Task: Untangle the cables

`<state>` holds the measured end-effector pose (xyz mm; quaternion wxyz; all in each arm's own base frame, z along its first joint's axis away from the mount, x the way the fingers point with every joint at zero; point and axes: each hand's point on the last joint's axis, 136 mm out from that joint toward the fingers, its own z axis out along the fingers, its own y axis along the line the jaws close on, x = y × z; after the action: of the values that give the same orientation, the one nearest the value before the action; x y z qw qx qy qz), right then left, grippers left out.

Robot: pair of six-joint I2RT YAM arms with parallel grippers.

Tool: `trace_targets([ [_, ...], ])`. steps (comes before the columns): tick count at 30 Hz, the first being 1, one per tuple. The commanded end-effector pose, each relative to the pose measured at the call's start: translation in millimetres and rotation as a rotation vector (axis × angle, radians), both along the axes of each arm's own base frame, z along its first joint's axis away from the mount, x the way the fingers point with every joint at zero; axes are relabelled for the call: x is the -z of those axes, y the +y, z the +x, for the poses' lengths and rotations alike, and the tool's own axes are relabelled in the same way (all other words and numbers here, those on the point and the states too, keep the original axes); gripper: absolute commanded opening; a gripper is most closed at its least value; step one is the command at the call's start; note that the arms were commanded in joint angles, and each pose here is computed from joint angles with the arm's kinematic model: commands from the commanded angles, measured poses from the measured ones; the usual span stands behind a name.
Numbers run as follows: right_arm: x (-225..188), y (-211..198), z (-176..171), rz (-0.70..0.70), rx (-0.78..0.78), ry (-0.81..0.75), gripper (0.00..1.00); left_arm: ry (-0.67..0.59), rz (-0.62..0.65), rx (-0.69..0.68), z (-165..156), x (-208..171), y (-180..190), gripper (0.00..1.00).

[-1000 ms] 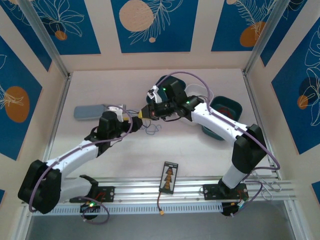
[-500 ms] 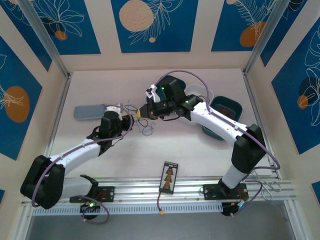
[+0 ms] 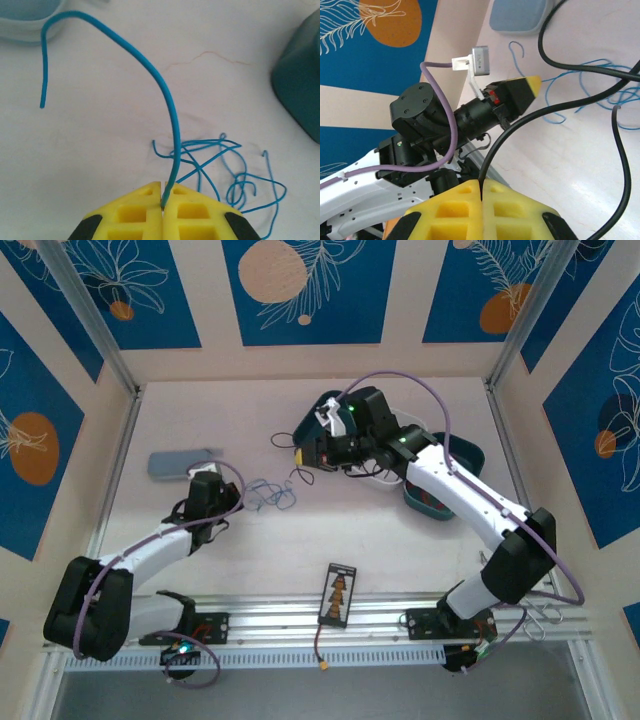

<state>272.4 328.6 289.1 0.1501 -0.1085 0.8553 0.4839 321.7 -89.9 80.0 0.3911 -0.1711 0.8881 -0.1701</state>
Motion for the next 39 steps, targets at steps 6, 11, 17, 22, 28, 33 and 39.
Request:
trace_targets([
  [6,-16.9,-45.8,1.0,-0.097,0.118,-0.096,0.00,0.014,0.006,-0.005,-11.4,-4.4,8.8,0.18],
  [11,-18.5,-74.9,13.1,-0.172,0.212,-0.133,0.00,-0.005,-0.013,0.024,-15.0,-16.1,4.2,0.47],
  [17,-13.4,-115.8,43.3,-0.348,0.335,-0.217,0.00,-0.026,-0.031,0.050,-17.8,-30.4,0.1,0.66],
  [22,1.2,-145.4,81.2,-0.502,0.402,-0.271,0.00,-0.033,-0.041,0.063,-19.3,-37.7,-2.2,0.78],
  [28,34.7,-177.1,129.1,-0.653,0.455,-0.272,0.00,-0.020,-0.026,0.070,-23.0,-40.9,-1.0,0.99],
  [33,73.2,-195.9,157.6,-0.774,0.469,-0.238,0.00,-0.005,-0.007,0.068,-25.4,-40.2,1.9,1.00],
  [39,125.5,-198.6,168.9,-0.820,0.440,-0.118,0.00,0.002,0.005,0.065,-25.8,-41.2,3.4,1.00],
])
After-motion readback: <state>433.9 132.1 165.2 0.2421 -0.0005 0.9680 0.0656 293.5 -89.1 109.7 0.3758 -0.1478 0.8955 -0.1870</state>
